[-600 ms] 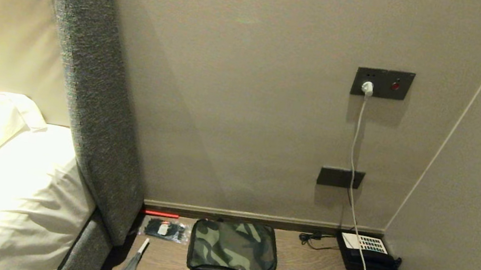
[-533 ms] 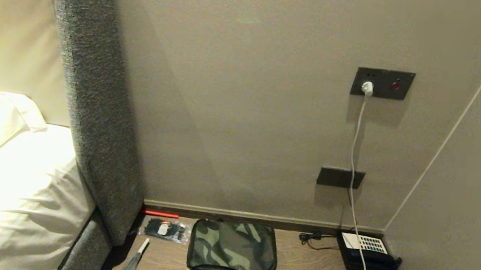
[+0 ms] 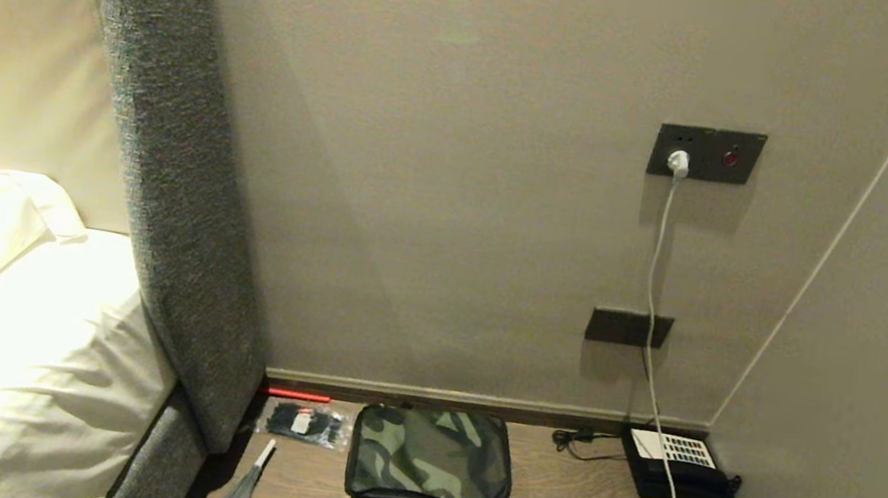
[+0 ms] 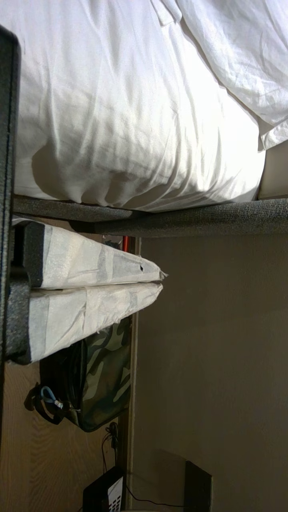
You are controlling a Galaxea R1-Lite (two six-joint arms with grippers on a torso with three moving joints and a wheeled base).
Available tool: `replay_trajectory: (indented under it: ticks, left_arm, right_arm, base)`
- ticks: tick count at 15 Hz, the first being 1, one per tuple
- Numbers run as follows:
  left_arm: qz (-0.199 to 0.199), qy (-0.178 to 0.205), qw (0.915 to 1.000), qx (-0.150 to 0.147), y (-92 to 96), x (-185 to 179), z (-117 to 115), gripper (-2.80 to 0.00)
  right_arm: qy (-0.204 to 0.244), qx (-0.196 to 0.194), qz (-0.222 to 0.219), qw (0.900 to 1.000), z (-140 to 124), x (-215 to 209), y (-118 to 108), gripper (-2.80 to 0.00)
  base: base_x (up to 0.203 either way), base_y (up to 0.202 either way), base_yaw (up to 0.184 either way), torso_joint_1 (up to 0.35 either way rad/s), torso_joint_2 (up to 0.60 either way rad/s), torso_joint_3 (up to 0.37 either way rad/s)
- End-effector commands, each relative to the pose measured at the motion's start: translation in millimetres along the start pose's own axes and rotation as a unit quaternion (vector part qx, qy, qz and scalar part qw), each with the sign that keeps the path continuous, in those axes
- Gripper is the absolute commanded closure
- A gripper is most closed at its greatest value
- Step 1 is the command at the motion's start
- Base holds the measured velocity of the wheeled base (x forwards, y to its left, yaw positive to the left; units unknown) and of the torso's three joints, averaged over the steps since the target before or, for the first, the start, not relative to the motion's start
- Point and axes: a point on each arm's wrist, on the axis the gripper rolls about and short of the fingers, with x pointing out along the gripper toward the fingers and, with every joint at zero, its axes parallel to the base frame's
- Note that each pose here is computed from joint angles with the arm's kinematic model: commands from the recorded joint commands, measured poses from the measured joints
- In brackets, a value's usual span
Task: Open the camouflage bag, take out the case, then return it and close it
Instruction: Open the top of the storage box
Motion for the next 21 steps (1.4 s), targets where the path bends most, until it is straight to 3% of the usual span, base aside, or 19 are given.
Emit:
replay_trajectory:
  ticks: [1, 13, 21]
  left_arm:
    - [0.0, 0.001, 1.0, 0.0, 0.0, 0.2, -0.9, 0.0]
    - [0.001, 0.002, 1.0, -0.004, 0.0, 0.2, -1.0, 0.0]
    - [0.0, 0.001, 1.0, -0.002, 0.0, 0.2, -0.8, 0.0]
  right_arm:
    - [0.0, 0.0, 0.001, 1.0, 0.1, 0.1, 0.0, 0.0]
    - [0.001, 0.0, 0.0, 1.0, 0.0, 0.1, 0.0, 0.0]
    - [0.001, 0.0, 0.0, 1.0, 0.0, 0.1, 0.0, 0.0]
  base:
    - [0.0, 0.0, 0.0, 0.0, 0.0, 0.0]
    - [0.0, 0.0, 0.0, 0.001, 0.0, -0.002]
    - [0.0, 0.0, 0.0, 0.002, 0.0, -0.178]
